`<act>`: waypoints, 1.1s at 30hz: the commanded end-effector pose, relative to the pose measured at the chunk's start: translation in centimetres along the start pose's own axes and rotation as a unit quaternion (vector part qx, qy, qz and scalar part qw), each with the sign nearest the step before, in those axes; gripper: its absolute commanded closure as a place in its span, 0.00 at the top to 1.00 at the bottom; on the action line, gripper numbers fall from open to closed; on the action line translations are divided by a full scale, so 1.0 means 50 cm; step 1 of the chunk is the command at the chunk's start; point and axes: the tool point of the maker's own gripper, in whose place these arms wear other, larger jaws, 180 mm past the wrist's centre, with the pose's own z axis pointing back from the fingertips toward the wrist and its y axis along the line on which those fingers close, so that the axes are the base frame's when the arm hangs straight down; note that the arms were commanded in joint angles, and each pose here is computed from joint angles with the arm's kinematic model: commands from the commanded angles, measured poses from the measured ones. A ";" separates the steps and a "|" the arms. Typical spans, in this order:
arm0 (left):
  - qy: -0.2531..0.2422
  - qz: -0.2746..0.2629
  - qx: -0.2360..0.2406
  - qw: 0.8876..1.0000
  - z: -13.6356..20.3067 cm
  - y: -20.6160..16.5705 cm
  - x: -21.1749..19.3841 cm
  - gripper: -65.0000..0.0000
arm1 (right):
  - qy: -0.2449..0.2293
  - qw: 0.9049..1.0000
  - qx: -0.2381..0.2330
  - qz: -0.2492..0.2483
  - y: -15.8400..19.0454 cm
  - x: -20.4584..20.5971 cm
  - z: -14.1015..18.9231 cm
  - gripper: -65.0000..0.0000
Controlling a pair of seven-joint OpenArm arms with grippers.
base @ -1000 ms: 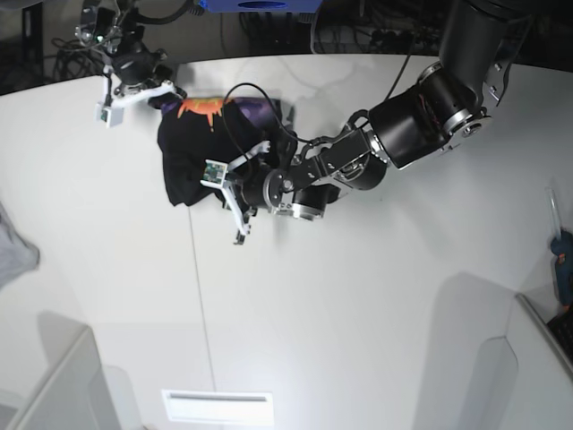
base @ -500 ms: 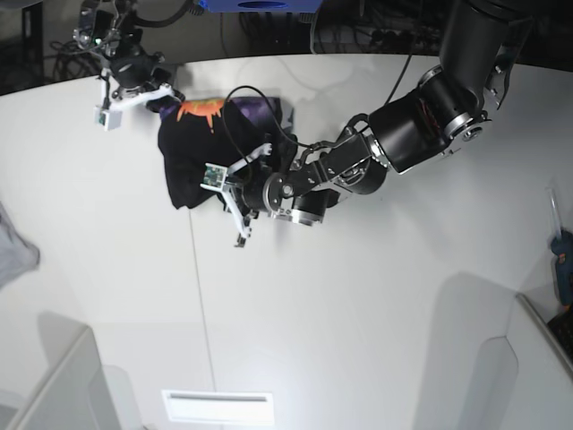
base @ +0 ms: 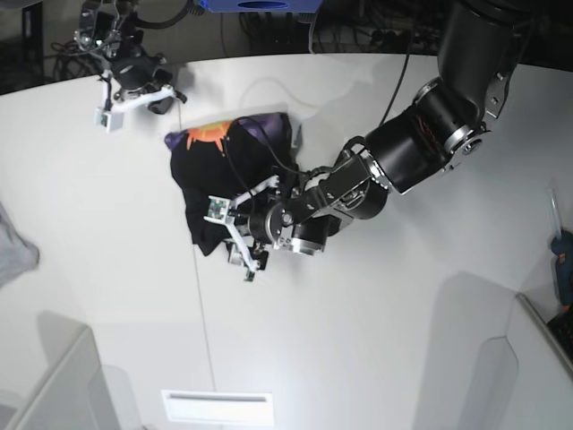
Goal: Fold the T-shirt properly
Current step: 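Drag the bundle's printed edge toward the right gripper with the left gripper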
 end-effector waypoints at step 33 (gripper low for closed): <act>-0.071 0.314 0.085 0.943 0.238 -0.105 0.040 0.00 | -0.072 0.995 0.007 0.061 0.005 0.146 0.005 0.00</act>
